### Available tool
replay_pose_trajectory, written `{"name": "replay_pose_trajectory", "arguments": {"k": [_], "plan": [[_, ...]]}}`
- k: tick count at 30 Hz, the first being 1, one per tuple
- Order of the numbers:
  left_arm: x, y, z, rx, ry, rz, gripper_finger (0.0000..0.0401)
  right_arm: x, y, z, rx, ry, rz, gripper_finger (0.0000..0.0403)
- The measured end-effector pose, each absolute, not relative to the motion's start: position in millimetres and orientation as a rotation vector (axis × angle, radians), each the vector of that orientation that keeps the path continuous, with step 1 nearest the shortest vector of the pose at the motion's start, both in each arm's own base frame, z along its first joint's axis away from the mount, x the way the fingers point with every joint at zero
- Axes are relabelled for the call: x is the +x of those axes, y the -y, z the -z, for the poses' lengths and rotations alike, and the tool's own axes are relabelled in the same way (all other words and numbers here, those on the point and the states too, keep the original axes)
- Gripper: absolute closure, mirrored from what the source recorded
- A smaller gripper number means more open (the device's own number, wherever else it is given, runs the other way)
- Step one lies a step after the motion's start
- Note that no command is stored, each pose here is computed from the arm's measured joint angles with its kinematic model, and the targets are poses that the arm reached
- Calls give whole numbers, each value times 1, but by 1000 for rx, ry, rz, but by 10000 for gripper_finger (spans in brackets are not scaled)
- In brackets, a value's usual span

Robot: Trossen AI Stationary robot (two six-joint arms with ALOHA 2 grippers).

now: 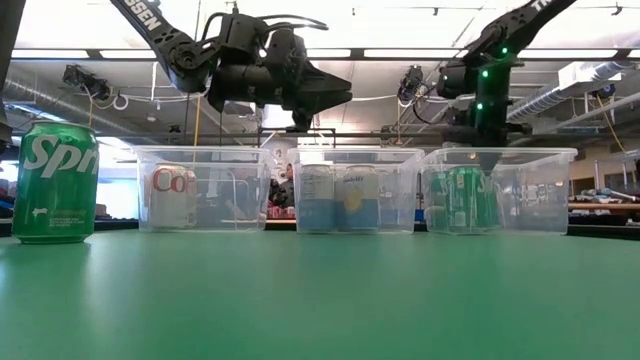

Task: Sort soda cans
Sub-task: Put the top green soda can into the right transparent bin, then put the green soda can into the right transparent bin

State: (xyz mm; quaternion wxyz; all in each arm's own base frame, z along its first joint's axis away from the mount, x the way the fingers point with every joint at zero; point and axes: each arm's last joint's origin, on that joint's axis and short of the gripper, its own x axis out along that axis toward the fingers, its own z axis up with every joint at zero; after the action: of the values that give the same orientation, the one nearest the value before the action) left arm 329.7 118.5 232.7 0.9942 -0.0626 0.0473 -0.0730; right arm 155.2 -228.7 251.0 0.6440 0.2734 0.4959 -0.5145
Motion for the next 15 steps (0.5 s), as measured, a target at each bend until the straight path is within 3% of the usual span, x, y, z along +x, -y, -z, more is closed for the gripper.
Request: {"name": "replay_pose_trajectory", "arguments": {"k": [4, 10, 15], "plan": [[332, -114, -233, -74, -93, 113, 303, 158, 222, -269, 585, -1077, 1158, 403], [333, -115, -233, -66, -92, 25, 389, 162, 201, -303, 517, -956, 1122, 403], [332, -119, -232, -56, -93, -98, 394, 174, 178, -324, 473, -802, 1003, 403]]}}
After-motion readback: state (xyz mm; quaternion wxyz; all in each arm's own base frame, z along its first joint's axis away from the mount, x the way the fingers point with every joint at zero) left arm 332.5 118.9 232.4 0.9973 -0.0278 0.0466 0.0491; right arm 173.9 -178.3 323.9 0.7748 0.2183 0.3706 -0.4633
